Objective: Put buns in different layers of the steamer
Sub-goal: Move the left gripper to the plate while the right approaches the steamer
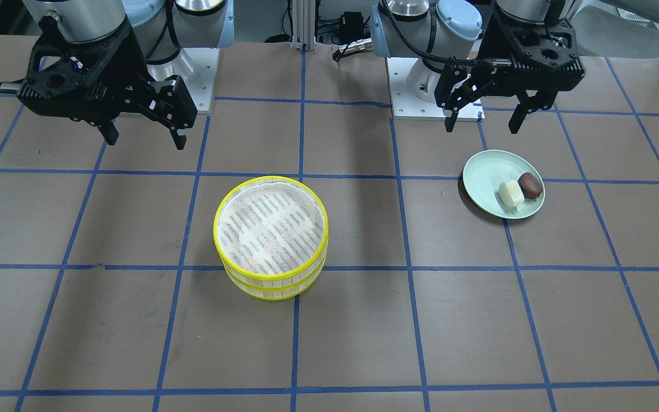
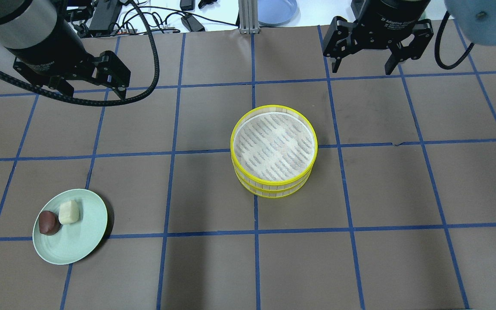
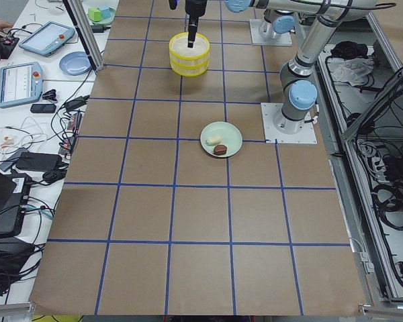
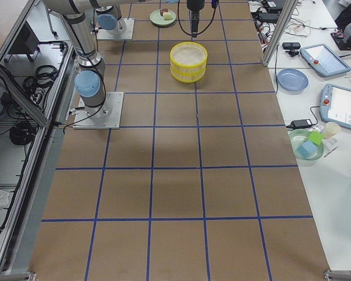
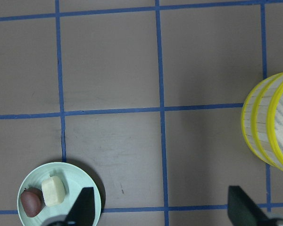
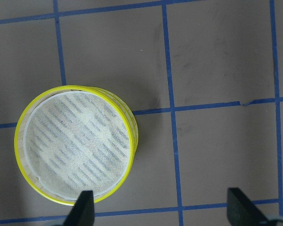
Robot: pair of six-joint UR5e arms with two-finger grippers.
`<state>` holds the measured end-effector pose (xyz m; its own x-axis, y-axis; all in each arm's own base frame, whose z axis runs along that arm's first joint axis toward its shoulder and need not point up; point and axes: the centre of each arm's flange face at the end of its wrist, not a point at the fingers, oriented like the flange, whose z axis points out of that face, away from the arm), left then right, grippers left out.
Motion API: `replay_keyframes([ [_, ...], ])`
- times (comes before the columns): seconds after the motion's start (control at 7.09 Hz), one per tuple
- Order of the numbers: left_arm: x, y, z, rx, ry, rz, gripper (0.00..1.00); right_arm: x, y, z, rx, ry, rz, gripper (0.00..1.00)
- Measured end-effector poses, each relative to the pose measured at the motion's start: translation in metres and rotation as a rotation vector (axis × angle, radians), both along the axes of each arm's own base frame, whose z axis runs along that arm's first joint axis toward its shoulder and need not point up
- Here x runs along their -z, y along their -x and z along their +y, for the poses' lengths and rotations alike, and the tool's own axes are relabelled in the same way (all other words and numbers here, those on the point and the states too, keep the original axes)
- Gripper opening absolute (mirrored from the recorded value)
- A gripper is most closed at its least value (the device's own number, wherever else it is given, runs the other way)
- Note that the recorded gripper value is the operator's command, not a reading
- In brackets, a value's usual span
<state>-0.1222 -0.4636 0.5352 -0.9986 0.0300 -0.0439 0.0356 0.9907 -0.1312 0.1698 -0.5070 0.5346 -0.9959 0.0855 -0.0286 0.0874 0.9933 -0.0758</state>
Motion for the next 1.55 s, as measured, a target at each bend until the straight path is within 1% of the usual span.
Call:
replay_keyframes([
  [0.71, 0.003, -0.001, 0.000, -0.003, -0.014, -0.003, 1.00, 0.000, 0.000, -0.001, 0.000, 0.006, 0.000, 1.00],
  [1.27, 0.009, -0.010, -0.004, -0.022, -0.036, -0.003, 1.00, 0.015, 0.000, 0.003, 0.003, -0.023, 0.003, 1.00],
  [1.55, 0.017, -0.027, -0.004, -0.055, -0.076, 0.001, 1.00, 0.026, 0.000, 0.005, 0.001, -0.045, 0.005, 1.00],
])
